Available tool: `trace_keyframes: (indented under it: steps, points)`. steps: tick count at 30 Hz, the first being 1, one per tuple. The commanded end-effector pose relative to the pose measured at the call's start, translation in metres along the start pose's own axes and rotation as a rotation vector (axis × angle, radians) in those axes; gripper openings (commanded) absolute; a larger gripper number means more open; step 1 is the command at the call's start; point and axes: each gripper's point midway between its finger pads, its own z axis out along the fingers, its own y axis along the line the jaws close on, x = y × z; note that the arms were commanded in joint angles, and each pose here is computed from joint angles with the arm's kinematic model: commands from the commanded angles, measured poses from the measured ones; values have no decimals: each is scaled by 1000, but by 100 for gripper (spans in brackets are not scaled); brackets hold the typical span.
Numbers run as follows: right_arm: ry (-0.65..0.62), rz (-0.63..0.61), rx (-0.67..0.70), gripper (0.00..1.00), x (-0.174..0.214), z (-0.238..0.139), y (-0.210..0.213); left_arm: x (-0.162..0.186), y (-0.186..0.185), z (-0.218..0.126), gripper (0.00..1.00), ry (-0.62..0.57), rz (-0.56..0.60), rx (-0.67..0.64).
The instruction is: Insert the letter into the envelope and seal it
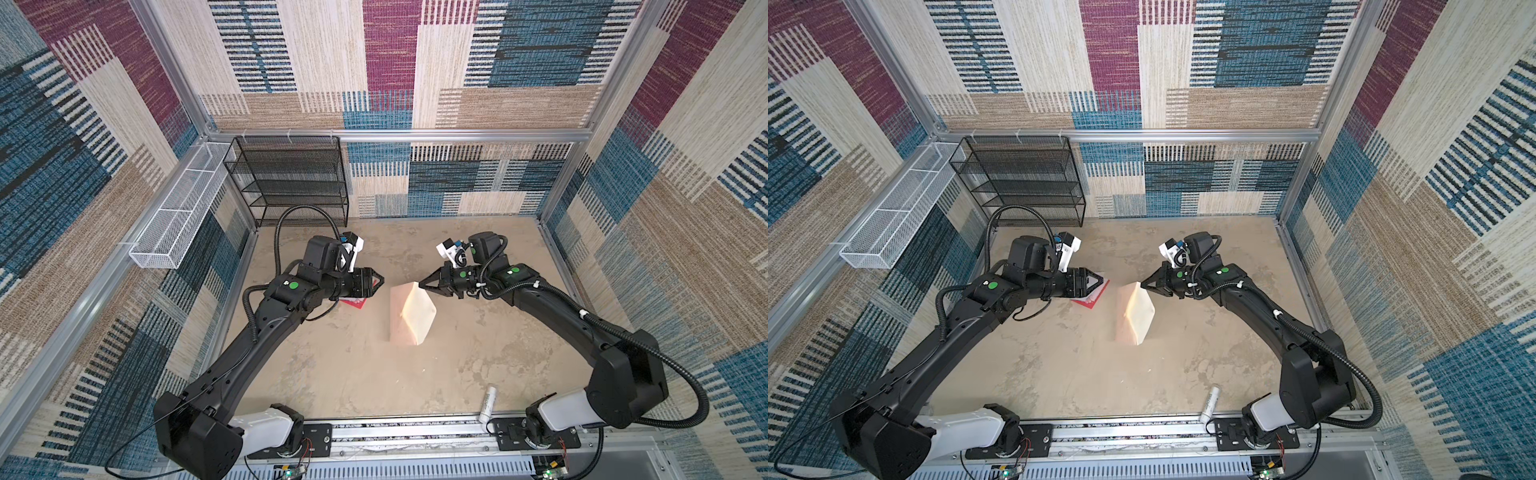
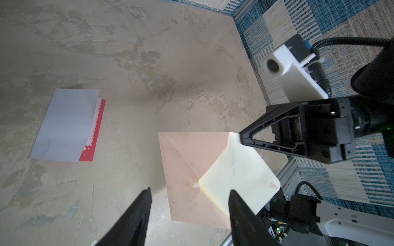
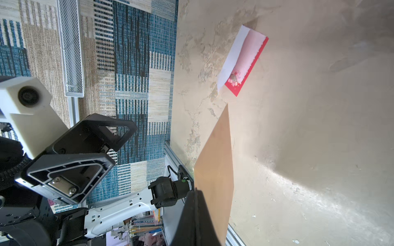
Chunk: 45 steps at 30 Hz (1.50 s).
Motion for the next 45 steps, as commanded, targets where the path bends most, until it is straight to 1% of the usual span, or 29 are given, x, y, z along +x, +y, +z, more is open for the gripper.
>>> trace_keyframes:
  steps: [1,5,9,13,18,19,21,24,27,31,37,43,45]
  points:
    - [41,19,-22,3,8,8,-8,-2,4,-2,61,-30,-16,-18]
    - [85,12,22,3,22,20,-39,3,6,0,61,-12,-24,-21]
    - [115,-63,65,5,28,31,-69,5,7,1,61,-12,-23,-19]
    - [121,-101,89,6,29,36,-91,4,7,-2,61,-10,-11,-31]
    - [131,-131,156,9,23,38,-120,2,9,-5,61,-11,12,-50]
    - [128,-143,166,10,21,37,-123,2,9,-4,61,-10,13,-53]
    - [114,-174,192,19,15,36,-128,1,10,-2,61,-8,13,-52]
    - [115,-205,209,23,11,37,-134,0,10,-1,61,-6,11,-51]
    - [121,-202,229,25,10,38,-142,-3,10,1,61,-3,13,-55]
    - [106,-201,250,29,5,36,-145,-6,11,2,61,2,13,-64]
    - [32,-216,265,35,-15,26,-125,-6,16,3,61,2,-5,-94]
    - [-117,-182,297,47,-38,2,-97,-9,29,7,63,-1,-72,-161]
    - [-174,-169,312,49,-44,-7,-91,-8,35,8,63,-1,-102,-195]
